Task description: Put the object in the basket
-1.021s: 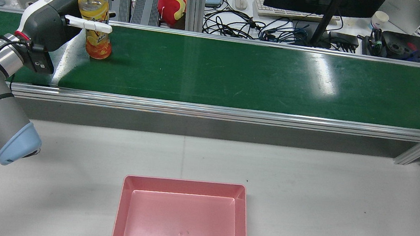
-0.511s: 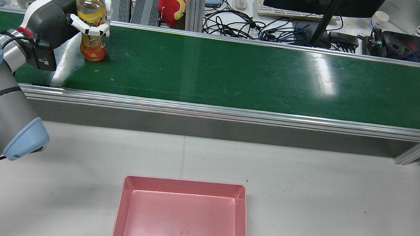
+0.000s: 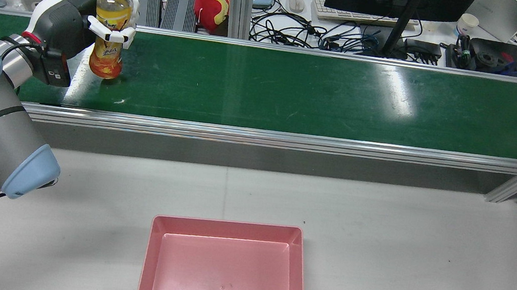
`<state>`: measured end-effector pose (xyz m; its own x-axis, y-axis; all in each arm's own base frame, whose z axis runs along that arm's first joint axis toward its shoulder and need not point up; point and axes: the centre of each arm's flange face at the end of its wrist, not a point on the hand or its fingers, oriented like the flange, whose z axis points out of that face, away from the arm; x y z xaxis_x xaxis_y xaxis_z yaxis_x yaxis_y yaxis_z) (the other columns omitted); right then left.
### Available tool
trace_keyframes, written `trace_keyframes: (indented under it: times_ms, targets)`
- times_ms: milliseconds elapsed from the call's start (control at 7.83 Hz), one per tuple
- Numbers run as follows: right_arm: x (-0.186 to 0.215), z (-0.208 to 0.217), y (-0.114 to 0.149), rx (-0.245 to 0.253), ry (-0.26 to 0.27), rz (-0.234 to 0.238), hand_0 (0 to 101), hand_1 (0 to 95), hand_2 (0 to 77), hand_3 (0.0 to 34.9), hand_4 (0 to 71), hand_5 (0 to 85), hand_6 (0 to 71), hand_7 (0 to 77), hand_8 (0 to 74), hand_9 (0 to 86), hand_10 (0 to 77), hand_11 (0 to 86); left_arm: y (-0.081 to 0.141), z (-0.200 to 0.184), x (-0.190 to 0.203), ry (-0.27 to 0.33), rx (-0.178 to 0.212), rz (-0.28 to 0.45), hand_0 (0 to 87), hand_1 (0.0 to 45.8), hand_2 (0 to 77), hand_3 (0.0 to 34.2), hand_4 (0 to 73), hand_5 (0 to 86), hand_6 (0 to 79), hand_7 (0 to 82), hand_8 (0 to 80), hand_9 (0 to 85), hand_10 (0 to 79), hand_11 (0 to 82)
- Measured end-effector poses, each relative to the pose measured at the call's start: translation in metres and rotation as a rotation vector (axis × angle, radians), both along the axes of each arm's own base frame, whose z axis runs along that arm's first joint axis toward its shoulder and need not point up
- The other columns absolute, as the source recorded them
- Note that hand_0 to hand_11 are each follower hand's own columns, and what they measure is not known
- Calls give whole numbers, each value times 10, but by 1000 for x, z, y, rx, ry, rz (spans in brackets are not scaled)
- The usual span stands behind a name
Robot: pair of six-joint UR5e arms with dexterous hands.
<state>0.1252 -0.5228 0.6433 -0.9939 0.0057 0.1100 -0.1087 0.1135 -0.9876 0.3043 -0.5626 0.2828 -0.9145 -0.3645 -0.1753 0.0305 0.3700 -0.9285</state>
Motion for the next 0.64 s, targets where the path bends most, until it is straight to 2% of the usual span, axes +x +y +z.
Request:
trace_keyframes:
  times_ms: [255,511,638]
  targets:
    - [0,0,0,0,0,0,1,0,0,2,0,0,0,5,0,0,0,0,45,-32,28,33,41,95,700,93,529,0,551,524,671,524,665,573,605,551]
    - [0,0,0,0,0,0,2,0,0,2,0,0,0,5,0,0,0,0,105,-58,60,59,68,210,694,93,540,0,545,529,671,524,671,578,605,551]
    - [0,0,0,0,0,0,2,0,5,2,0,0,0,5,0,0,0,0,134,-61,82,44,80,265,694,93,540,0,545,529,682,524,671,578,605,551]
